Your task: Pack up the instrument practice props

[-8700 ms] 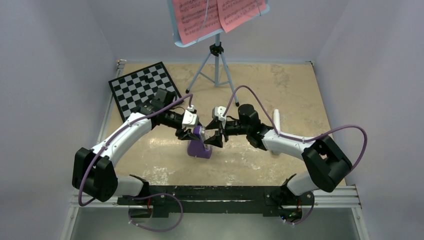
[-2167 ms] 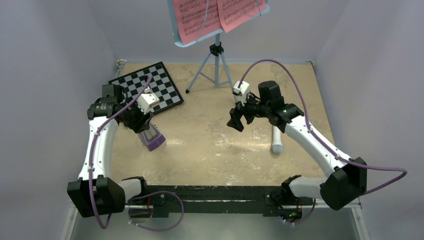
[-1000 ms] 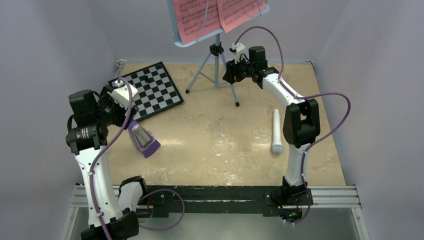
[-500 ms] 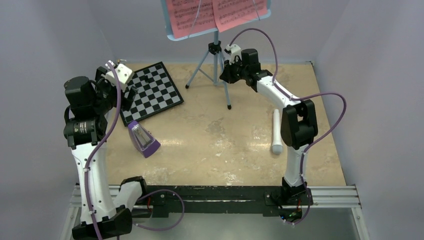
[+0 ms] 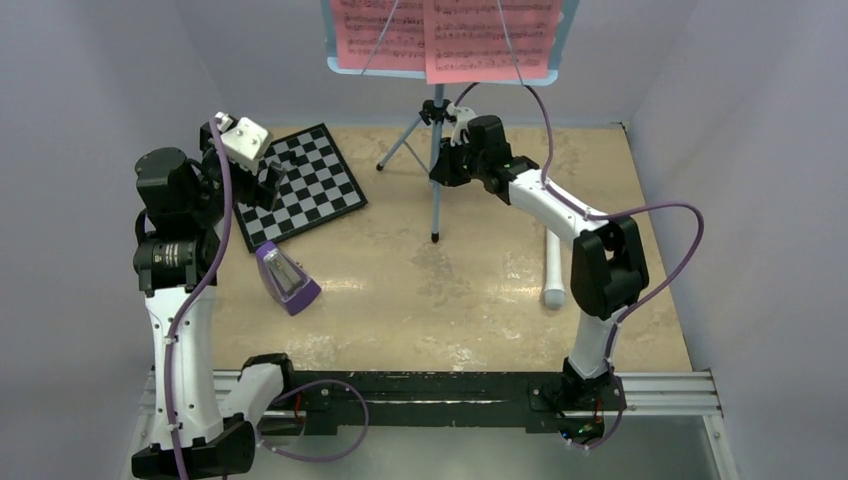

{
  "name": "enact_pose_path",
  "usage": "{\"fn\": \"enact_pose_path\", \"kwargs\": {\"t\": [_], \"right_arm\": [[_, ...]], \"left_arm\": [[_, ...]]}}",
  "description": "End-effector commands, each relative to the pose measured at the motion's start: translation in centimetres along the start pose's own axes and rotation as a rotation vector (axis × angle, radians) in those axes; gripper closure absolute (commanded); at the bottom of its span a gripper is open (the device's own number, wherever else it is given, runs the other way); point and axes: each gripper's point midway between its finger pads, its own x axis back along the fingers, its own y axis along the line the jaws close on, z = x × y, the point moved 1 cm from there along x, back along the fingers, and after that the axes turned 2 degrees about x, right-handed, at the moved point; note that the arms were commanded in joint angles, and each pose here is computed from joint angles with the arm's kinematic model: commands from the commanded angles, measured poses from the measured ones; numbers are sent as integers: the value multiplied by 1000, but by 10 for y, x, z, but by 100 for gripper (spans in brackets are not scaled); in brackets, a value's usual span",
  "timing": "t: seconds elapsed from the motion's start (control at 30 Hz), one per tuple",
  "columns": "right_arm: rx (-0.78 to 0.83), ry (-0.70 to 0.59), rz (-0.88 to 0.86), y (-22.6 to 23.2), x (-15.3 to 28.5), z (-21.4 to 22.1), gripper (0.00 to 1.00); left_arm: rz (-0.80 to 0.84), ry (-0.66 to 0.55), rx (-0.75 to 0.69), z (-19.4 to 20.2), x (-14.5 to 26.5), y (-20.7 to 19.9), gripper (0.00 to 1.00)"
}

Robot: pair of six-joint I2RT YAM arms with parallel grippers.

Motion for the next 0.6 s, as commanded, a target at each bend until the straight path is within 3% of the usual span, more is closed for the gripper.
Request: {"fn": "enact_pose_path", "kwargs": {"t": [0.0, 0.3, 0.37, 0.57], "right_arm": [[-216, 139, -19, 24, 24, 35, 100], [-212, 185, -19, 29, 32, 60, 100], [-208, 196, -28, 29, 32, 65, 85], [-96, 190, -90, 33, 45, 59, 14]], "left_arm": [[-21, -113, 34, -31, -5, 4, 21], [-2, -202, 21, -61, -21, 5, 21], [28, -236, 12, -76, -20, 4, 21], [124, -404, -64, -130, -4, -8, 15]]}}
